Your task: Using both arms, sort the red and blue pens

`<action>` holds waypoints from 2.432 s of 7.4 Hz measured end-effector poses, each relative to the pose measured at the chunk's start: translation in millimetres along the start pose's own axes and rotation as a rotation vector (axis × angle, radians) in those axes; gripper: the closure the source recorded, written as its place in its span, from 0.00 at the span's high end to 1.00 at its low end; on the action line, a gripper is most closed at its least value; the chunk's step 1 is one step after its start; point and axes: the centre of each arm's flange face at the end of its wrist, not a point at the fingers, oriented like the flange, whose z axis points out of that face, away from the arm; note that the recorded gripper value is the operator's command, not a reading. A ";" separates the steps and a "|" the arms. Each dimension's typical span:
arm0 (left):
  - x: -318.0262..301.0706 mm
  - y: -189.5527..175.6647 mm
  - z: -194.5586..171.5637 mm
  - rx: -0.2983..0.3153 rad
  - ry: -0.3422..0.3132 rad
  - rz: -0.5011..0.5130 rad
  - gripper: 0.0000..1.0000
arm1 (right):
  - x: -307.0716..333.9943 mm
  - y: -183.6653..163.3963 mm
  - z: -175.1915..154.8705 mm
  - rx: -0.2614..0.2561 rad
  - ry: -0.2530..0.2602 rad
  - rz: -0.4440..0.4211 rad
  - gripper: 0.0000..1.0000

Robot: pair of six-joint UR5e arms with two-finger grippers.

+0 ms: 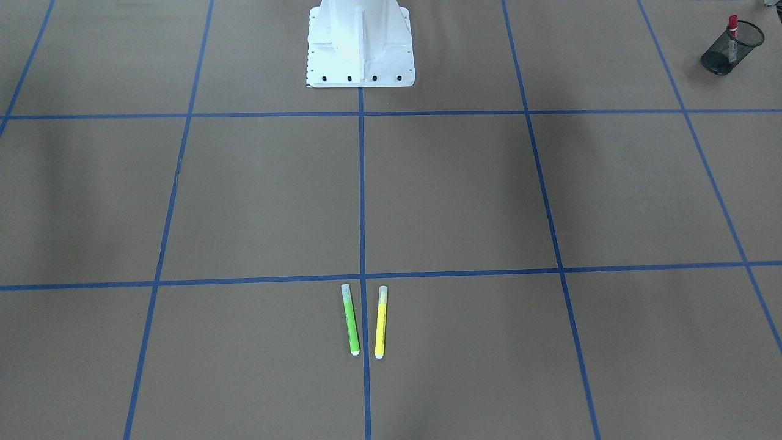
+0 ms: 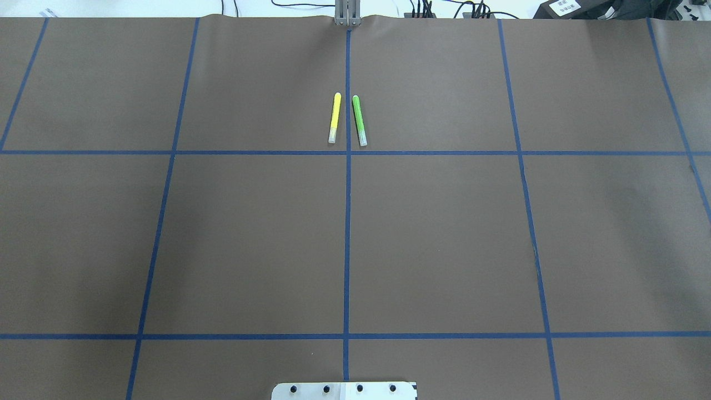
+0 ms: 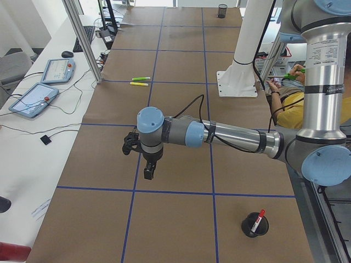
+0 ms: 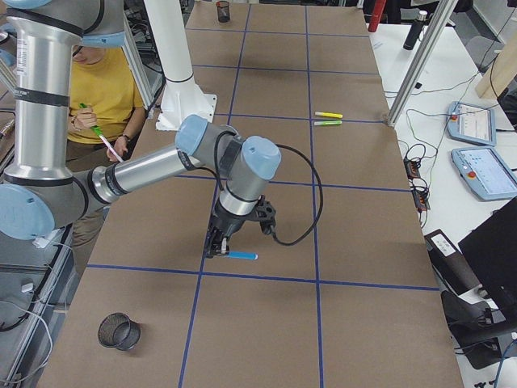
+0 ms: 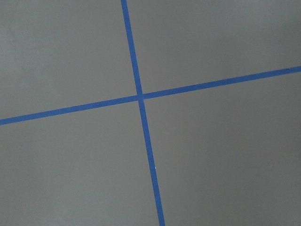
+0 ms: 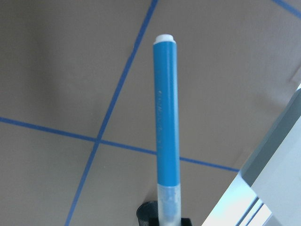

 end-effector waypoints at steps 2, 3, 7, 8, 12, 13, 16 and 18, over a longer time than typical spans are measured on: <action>0.7 -1.0 -0.9 0.009 -0.001 0.008 1.00 | 68.2 80.6 59.5 0.022 -0.205 0.268 0.00; 1.0 -1.2 -1.1 0.011 -0.001 0.010 1.00 | 89.8 125.0 93.8 0.031 -0.313 0.399 0.00; 0.6 -3.0 -0.6 0.028 -0.001 0.025 1.00 | 97.6 239.0 193.8 0.000 -0.723 0.828 0.00; 0.7 -3.2 -0.8 0.030 -0.002 0.026 1.00 | 98.4 249.5 215.1 -0.020 -0.798 0.914 0.00; 1.8 -3.5 -1.9 0.033 -0.002 0.030 1.00 | 112.7 252.7 287.7 -0.151 -1.001 1.038 0.00; 2.2 -3.6 -2.3 0.034 -0.002 0.031 1.00 | 122.8 248.8 300.4 -0.193 -1.026 1.037 0.00; 4.0 -4.0 -4.2 0.038 -0.002 0.034 1.00 | 132.6 250.4 312.7 -0.241 -1.031 1.024 0.00; 4.2 -3.8 -4.4 0.039 -0.002 0.034 1.00 | 131.8 259.4 317.9 -0.242 -1.024 1.016 0.00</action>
